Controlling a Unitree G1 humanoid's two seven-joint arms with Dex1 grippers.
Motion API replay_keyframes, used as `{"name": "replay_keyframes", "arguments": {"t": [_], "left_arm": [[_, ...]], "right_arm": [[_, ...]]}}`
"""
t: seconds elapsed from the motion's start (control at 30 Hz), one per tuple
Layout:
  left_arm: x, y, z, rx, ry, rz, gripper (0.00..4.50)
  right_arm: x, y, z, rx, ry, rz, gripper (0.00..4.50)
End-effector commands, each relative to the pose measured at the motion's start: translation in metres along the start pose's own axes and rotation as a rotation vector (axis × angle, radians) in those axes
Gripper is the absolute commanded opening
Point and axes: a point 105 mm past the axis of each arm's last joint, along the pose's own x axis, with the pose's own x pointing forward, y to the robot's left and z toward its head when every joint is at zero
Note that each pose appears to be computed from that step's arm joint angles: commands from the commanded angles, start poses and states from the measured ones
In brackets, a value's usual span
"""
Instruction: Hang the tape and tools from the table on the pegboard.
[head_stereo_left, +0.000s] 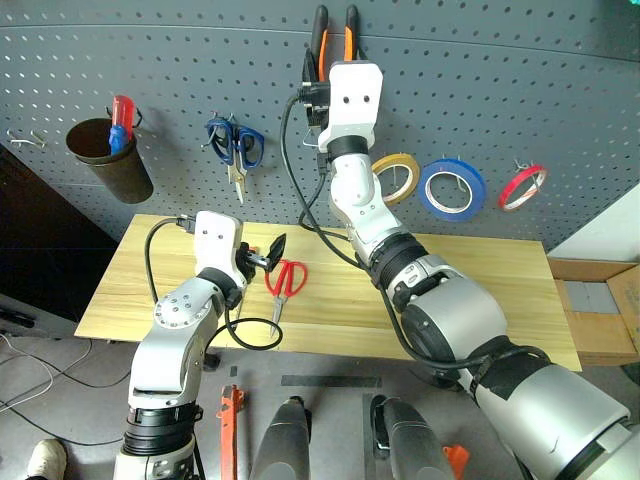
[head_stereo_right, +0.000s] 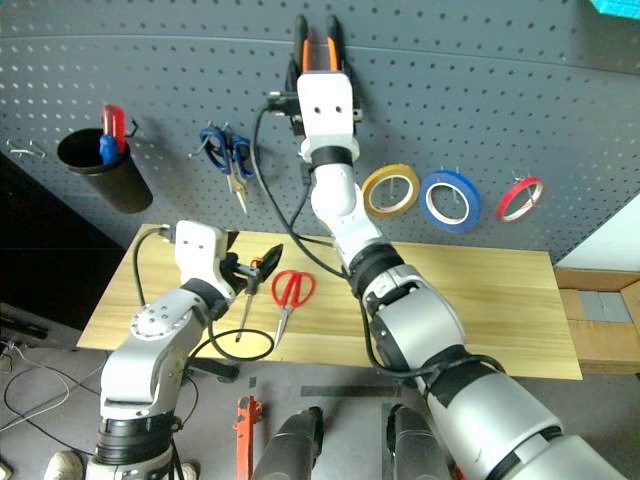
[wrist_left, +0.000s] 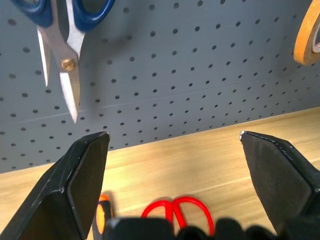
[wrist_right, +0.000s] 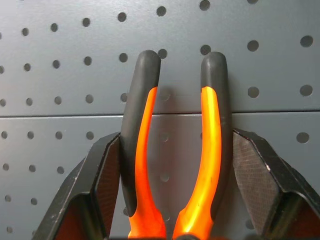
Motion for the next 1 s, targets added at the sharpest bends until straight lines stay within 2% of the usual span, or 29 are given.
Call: {"name": "replay_keyframes", "arguments": {"t": [0.03,0.27,0.43,0.6,0.77,1.0], "left_arm": [[-0.012,0.012,0.033,0.023,-0.12,0.047,4.5],[-0.025,0.011,0.053,-0.007,-0.185,0.036,4.5],[-0.031,0.004,0.056,-0.038,-0.195,-0.001,4.5],[-0.032,-0.005,0.059,-0.085,-0.213,-0.061,4.5],[-0.03,-0.005,0.066,-0.106,-0.235,-0.077,4.5],[-0.037,0.009,0.063,-0.094,-0.222,-0.037,4.5]], "right_arm": [[0.003,0.069,0.055,0.166,-0.119,0.115,2.77],[0.0,0.061,0.041,0.175,-0.072,0.086,2.77],[-0.006,0.048,0.015,0.15,0.009,0.052,2.77],[-0.004,0.041,0.012,0.136,0.022,0.037,2.77],[-0.008,0.044,0.005,0.123,0.042,0.054,2.77],[-0.019,0.07,0.006,0.174,0.053,0.119,2.77]]}}
